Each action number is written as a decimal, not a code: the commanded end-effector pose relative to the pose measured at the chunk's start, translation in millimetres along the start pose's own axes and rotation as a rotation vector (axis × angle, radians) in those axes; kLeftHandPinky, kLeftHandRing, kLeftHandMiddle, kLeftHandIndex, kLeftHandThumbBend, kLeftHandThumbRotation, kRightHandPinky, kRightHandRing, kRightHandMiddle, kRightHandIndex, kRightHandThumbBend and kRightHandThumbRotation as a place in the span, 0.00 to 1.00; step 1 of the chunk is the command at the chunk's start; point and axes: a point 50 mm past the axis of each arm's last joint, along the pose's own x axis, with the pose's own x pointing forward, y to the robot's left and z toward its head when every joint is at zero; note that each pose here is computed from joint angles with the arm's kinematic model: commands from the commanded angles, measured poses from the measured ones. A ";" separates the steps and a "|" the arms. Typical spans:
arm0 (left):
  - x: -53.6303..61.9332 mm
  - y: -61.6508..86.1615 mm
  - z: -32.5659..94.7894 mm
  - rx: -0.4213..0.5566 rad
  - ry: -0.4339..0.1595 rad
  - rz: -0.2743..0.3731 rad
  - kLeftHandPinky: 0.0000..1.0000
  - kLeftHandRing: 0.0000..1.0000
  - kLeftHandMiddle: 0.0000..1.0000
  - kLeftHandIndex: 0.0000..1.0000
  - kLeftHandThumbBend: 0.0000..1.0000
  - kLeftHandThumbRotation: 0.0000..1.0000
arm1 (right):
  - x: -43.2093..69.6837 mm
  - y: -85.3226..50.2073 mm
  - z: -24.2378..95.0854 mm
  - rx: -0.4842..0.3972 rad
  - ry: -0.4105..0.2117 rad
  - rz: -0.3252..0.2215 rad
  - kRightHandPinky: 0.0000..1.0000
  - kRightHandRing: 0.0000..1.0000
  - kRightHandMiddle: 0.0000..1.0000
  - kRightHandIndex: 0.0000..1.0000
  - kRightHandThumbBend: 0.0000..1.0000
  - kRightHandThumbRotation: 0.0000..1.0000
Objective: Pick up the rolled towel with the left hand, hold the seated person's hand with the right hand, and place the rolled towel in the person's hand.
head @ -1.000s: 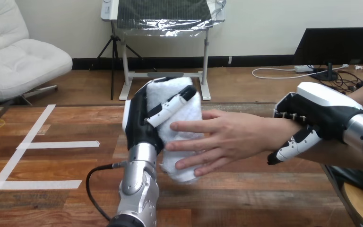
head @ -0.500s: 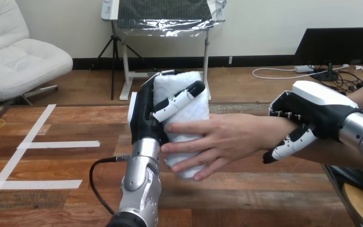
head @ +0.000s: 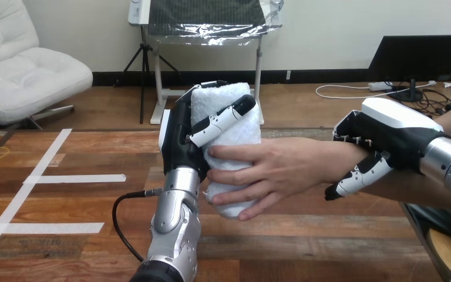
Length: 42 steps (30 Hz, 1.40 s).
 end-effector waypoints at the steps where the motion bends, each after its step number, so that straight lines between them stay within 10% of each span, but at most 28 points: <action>1: 23.7 -159.8 78.6 -0.291 -0.283 -0.388 0.31 0.37 0.42 0.41 0.87 0.00 | 11.8 -12.0 10.1 0.065 -0.030 -0.056 0.26 0.33 0.39 0.38 0.87 0.22; 25: 22.6 -178.5 83.2 -0.357 -0.225 -0.428 0.34 0.39 0.43 0.41 0.84 0.00 | 12.3 -11.3 10.5 0.076 -0.052 -0.064 0.27 0.33 0.39 0.38 0.87 0.21; 42: 19.3 -173.5 76.3 -0.227 -0.190 -0.501 0.38 0.44 0.48 0.47 0.85 0.03 | 8.8 -10.9 6.8 0.083 -0.051 -0.063 0.27 0.33 0.39 0.39 0.88 0.22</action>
